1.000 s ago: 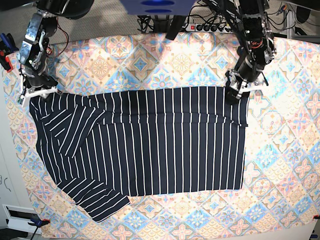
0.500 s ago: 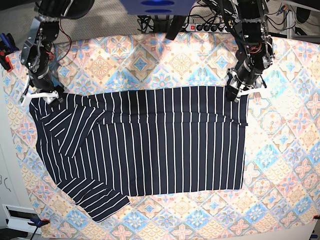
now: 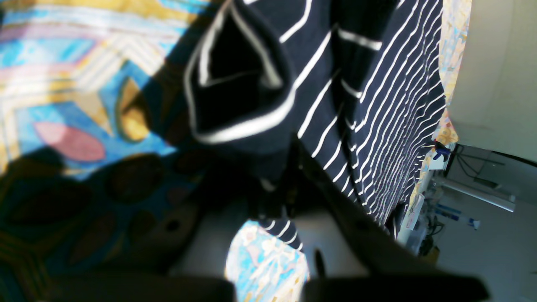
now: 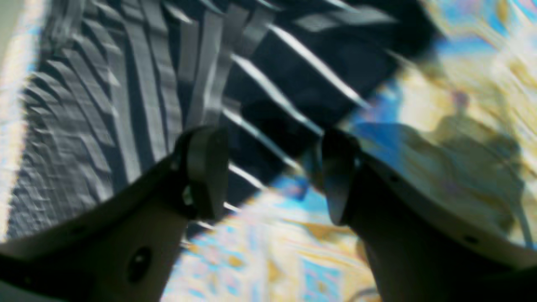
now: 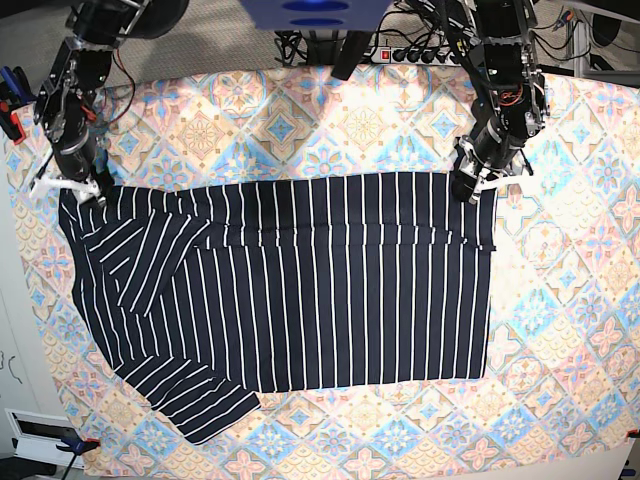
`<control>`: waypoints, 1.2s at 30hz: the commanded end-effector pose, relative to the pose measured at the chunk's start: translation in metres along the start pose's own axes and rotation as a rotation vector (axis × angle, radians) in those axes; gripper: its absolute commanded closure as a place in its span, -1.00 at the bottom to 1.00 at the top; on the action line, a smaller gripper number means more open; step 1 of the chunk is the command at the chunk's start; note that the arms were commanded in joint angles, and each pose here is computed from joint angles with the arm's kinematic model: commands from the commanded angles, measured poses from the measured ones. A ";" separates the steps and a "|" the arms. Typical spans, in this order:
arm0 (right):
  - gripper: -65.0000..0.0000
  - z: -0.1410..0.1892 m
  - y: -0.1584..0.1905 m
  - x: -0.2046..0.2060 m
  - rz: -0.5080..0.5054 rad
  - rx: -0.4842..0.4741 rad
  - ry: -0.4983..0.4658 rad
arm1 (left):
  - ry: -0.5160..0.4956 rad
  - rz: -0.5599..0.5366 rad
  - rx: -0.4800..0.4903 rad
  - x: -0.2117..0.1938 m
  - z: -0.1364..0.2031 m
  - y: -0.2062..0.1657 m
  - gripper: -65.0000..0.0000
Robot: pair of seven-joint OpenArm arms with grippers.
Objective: Fold the T-shirt properly
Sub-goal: 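Regrasp the folded edge with both grippers and drag it back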
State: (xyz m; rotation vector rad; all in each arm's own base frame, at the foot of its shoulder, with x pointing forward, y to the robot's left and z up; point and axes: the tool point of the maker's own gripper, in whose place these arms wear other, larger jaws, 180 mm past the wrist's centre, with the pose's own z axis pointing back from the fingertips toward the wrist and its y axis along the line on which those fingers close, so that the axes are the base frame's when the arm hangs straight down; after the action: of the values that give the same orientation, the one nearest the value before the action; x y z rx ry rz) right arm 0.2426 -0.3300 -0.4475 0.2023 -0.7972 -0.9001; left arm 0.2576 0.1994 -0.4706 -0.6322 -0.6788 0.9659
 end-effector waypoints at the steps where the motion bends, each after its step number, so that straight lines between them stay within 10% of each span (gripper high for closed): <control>1: -0.07 0.000 0.013 0.023 0.013 0.037 -0.060 | -0.009 -0.008 -0.021 0.004 0.001 -0.006 1.00; 18: -0.07 -0.017 0.017 0.021 -0.026 0.033 -0.041 | -0.009 -0.007 -0.020 0.004 0.001 -0.006 1.00; 26: -0.07 -0.048 -0.046 -0.043 -0.228 -0.138 0.135 | -0.007 0.008 -0.024 0.000 0.000 -0.007 1.00; 36: -0.07 -0.027 -0.034 0.001 -0.133 -0.089 0.019 | -0.002 0.010 -0.027 -0.004 -0.001 -0.008 1.00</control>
State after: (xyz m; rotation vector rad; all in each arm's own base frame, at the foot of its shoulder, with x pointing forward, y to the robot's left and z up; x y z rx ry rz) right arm 0.2570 -0.3483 -0.4745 0.2404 -0.7883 -1.0445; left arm 0.2557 0.1954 -0.4721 -0.6366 -0.6777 0.9780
